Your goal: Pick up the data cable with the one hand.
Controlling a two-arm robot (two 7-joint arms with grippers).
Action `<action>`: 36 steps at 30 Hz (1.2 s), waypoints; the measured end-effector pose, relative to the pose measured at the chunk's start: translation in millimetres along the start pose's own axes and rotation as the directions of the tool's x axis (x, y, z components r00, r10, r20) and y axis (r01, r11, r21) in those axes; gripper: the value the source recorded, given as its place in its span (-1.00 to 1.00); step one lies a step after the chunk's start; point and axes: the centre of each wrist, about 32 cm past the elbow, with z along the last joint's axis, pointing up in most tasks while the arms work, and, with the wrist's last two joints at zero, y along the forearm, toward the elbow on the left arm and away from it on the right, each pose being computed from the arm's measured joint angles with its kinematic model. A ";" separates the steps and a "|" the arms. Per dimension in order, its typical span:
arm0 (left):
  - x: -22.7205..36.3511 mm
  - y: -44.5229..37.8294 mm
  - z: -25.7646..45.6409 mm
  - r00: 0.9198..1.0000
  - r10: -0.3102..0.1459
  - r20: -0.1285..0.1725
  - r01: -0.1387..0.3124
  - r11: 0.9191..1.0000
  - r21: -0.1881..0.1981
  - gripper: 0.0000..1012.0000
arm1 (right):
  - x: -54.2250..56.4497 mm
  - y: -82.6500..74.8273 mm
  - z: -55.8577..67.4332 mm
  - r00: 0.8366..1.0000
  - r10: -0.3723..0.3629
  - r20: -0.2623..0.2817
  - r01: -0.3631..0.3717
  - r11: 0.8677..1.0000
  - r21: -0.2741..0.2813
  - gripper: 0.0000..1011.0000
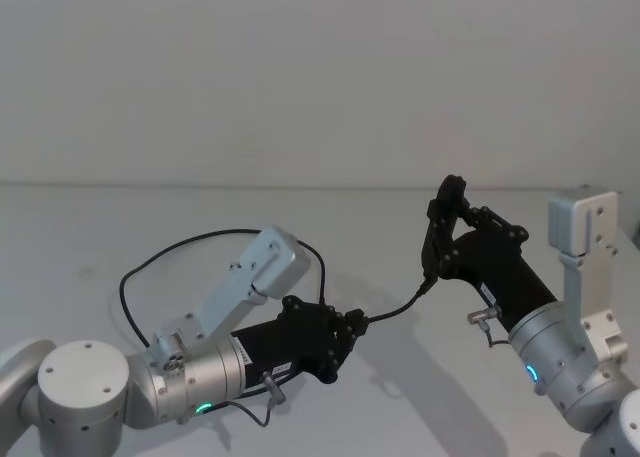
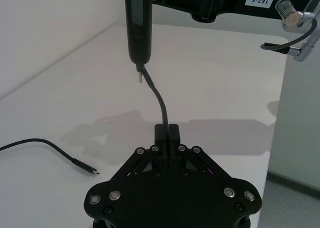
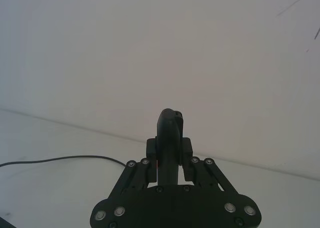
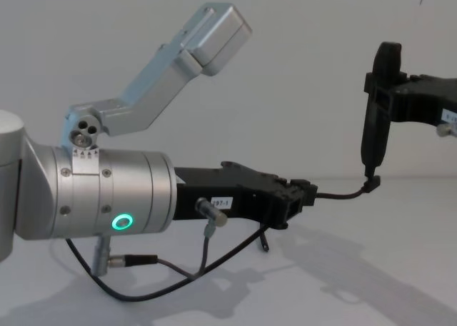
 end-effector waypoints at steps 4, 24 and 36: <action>0.0 0.0 0.0 1.000 0.000 0.000 0.000 1.000 0.000 -0.93 | 0.9 0.1 -0.7 1.000 -0.004 0.001 0.004 1.000 -0.001 -0.45; 0.0 0.0 0.0 1.000 0.000 0.000 0.000 1.000 0.000 -0.93 | 8.8 1.8 2.5 1.000 -0.023 0.017 0.023 1.000 0.007 -0.45; 0.0 0.0 0.0 1.000 0.000 0.000 0.000 1.000 0.000 -0.93 | 10.8 1.7 6.7 1.000 -0.016 0.021 0.016 1.000 0.003 -0.45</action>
